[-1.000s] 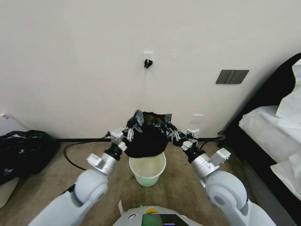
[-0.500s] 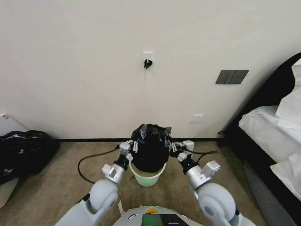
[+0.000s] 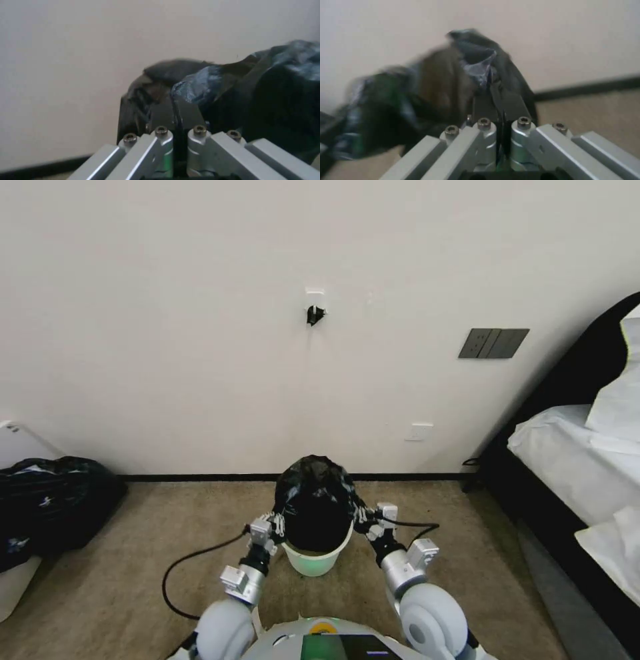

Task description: Place a trash bag onto the trash bin.

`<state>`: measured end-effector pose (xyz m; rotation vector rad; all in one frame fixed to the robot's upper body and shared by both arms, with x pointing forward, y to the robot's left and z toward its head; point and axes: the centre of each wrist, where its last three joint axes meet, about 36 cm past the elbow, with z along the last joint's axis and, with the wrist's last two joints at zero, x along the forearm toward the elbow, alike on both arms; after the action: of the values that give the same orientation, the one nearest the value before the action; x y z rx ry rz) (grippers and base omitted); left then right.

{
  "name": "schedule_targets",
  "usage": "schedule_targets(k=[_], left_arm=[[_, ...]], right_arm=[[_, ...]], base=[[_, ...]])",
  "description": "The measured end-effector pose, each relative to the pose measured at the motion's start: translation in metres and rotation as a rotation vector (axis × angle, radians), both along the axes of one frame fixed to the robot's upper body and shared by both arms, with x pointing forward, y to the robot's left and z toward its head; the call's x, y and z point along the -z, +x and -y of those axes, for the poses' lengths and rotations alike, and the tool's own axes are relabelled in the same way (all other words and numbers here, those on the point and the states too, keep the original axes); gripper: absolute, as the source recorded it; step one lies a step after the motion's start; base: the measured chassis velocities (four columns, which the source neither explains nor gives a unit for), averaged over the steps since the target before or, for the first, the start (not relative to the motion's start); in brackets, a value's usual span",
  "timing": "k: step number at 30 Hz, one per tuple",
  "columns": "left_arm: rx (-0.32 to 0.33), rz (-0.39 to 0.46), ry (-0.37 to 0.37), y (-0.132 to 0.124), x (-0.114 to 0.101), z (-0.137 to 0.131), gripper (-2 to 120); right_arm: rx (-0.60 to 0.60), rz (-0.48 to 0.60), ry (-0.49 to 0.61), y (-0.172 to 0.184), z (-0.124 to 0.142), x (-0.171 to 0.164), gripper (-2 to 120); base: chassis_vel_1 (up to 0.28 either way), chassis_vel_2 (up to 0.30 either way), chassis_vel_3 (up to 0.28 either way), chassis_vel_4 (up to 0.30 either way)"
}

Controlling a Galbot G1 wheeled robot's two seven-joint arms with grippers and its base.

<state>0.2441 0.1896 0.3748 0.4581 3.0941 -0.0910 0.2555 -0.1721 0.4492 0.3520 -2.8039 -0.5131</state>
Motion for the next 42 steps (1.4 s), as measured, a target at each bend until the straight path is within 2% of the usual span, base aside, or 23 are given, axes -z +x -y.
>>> schedule_targets(k=[3, 8, 13, 16, 21, 27, 33, 42], left_arm=[[-0.018, -0.04, -0.013, -0.008, 0.01, 0.008, 0], [-0.046, -0.086, -0.018, -0.022, 0.011, 0.011, 0], [-0.085, -0.135, 0.016, -0.042, 0.014, 0.009, 0], [-0.102, -0.176, 0.038, -0.058, 0.018, 0.006, 0], [-0.116, -0.208, 0.051, -0.07, 0.016, 0.004, 0], [-0.118, -0.237, 0.063, -0.08, 0.008, 0.005, 0], [-0.133, -0.293, 0.1, -0.089, 0.015, -0.001, 0], [-0.144, -0.366, 0.146, -0.089, 0.022, -0.013, 0]], right_arm=[[0.042, -0.079, -0.022, -0.008, -0.001, 0.01, 0], [0.048, -0.128, -0.025, -0.021, -0.004, 0.001, 0], [0.06, -0.203, -0.045, -0.027, -0.008, 0.007, 0], [0.091, -0.287, -0.079, -0.023, -0.009, 0.02, 0], [0.101, -0.356, -0.094, -0.021, -0.009, 0.021, 0], [0.084, -0.392, -0.1, -0.023, -0.008, 0.014, 0], [0.076, -0.452, -0.122, -0.015, -0.007, 0.03, 0], [0.051, -0.524, -0.135, -0.003, -0.007, 0.046, 0]], base=[[0.0, 0.0, 0.0, 0.0], [0.0, 0.0, 0.0, 0.0], [0.0, 0.0, 0.0, 0.0], [0.0, 0.0, 0.0, 0.0], [0.0, 0.0, 0.0, 0.0], [0.0, 0.0, 0.0, 0.0], [0.0, 0.0, 0.0, 0.0], [0.0, 0.0, 0.0, 0.0]])
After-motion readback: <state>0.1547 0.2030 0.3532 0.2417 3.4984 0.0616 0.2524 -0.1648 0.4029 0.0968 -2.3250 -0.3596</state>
